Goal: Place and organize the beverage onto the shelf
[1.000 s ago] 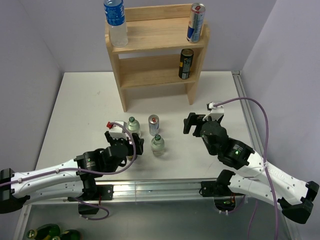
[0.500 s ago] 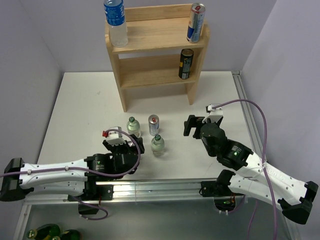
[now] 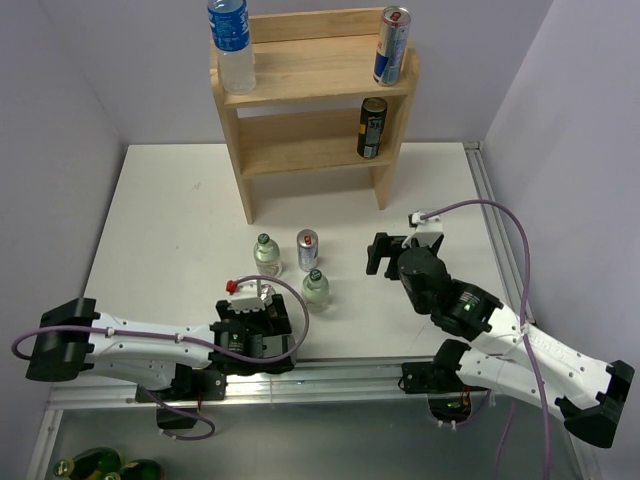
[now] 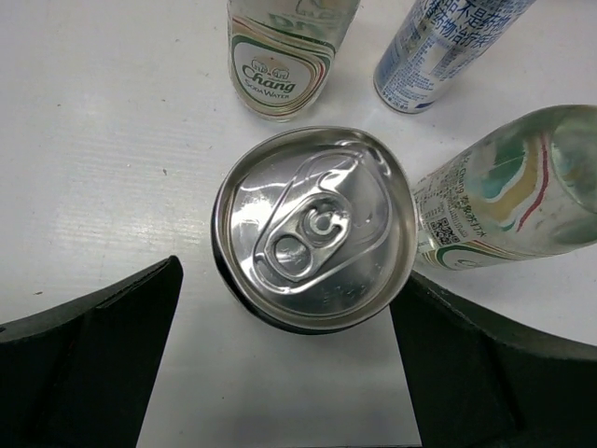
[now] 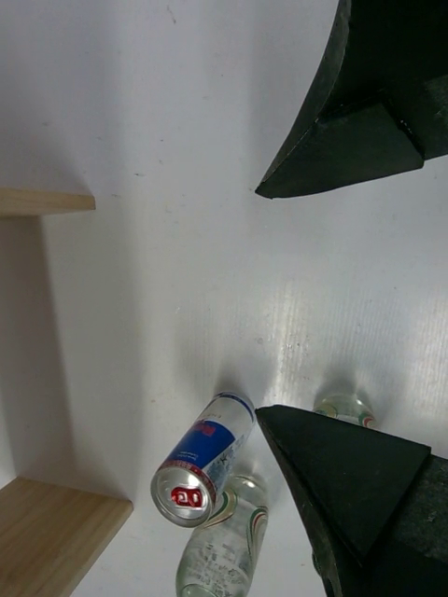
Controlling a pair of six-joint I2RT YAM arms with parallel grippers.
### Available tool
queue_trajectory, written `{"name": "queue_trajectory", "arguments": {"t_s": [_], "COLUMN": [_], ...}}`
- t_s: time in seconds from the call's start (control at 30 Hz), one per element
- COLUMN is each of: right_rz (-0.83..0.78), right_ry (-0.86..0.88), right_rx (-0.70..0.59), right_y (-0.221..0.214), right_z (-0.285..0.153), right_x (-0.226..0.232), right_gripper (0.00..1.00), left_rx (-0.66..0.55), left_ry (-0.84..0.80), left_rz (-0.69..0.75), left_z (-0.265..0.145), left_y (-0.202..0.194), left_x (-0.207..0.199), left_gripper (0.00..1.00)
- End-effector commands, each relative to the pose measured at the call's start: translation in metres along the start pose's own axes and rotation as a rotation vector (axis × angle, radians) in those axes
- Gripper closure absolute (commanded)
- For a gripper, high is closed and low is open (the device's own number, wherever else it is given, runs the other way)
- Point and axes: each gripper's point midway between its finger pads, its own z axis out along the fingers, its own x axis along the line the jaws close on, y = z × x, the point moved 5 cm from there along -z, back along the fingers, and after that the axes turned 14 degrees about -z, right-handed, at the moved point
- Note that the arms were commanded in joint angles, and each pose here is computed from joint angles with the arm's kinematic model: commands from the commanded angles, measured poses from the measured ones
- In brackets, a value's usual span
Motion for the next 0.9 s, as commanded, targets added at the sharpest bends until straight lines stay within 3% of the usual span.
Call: {"name": "queue_trajectory", "arguments": {"t_s": [0.0,0.43,0.63,0.87], "right_rz": [0.036,0.037,0.032,0.031], "right_ry": [-0.003,-0.007,-0.015,-0.015], "right_rx": [-0.028,-0.020,-0.014,-0.013], "right_y": [0.005,0.000,-0.003,-0.005], "right_z": [0.002,0.003,0.003,0.004], "right_x": [0.003,0.003,0.001,0.001], "right_gripper": [0.01,0.01,0.01,0.01], "left_rx": [-0.002,-0.114,-0.090,-0.094], "left_ry": [-0.007,-0.058,-0.079,-0.048], "left_rz": [-0.053,0.034,0.041,0.059], "left_z": [0.002,0.025,0.040,0.060], "left_y": [-0.006,-0.027,-0.038,-0.044], "left_x": [0.002,0.000,0.000,0.001], "left_gripper": [0.01,0.01,0.01,0.09]}}
